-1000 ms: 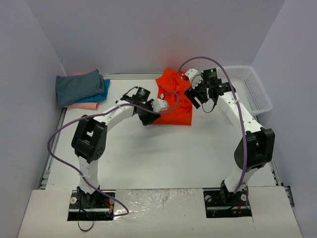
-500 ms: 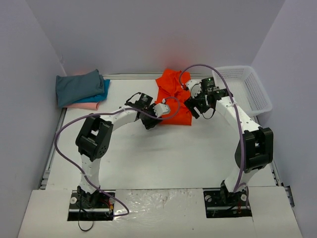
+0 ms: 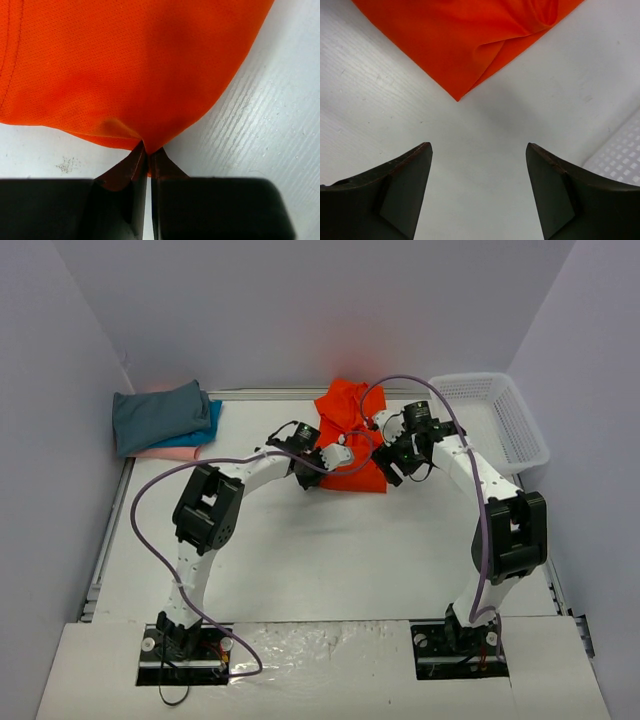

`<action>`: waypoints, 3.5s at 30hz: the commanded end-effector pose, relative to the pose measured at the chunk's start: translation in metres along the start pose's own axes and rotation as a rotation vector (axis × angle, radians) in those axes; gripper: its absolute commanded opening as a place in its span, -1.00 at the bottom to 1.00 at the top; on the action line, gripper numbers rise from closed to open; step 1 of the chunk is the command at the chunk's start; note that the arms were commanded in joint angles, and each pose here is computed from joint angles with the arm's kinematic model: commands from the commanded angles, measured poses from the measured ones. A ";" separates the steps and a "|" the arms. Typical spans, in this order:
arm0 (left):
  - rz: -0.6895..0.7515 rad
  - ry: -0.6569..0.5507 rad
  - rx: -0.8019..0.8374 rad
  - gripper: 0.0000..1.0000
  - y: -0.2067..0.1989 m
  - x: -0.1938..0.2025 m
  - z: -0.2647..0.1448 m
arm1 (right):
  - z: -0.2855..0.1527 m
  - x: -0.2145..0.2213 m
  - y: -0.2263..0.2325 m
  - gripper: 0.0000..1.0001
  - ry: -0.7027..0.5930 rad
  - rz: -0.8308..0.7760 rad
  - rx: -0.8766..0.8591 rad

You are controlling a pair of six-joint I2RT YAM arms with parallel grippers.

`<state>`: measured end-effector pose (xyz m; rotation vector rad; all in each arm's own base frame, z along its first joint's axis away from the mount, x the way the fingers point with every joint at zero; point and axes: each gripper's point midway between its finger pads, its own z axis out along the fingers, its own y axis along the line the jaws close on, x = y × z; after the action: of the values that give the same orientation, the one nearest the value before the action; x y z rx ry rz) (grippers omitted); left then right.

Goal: Fold and stack the t-shirts
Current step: Grab one side of the 2/3 rectangular tshirt with both arms, then fold the long partially folded tshirt into a neat square

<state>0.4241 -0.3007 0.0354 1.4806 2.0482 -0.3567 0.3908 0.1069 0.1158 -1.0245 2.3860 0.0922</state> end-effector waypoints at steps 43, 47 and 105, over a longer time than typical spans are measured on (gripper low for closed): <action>-0.155 0.008 0.251 -0.95 -0.045 -0.005 -0.020 | 0.100 0.054 0.089 -1.00 0.213 -0.159 -0.382; -0.146 0.018 0.268 -0.95 -0.046 -0.011 -0.037 | 0.080 0.051 0.090 -1.00 0.216 -0.158 -0.375; -0.259 0.034 0.735 -0.52 -0.070 -0.002 -0.173 | 0.030 -0.045 0.043 0.71 0.039 -0.208 -0.367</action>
<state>0.3611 -0.2373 0.1070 1.5222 2.2738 -1.1037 0.3869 0.1756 0.0811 -1.5406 2.3348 0.5115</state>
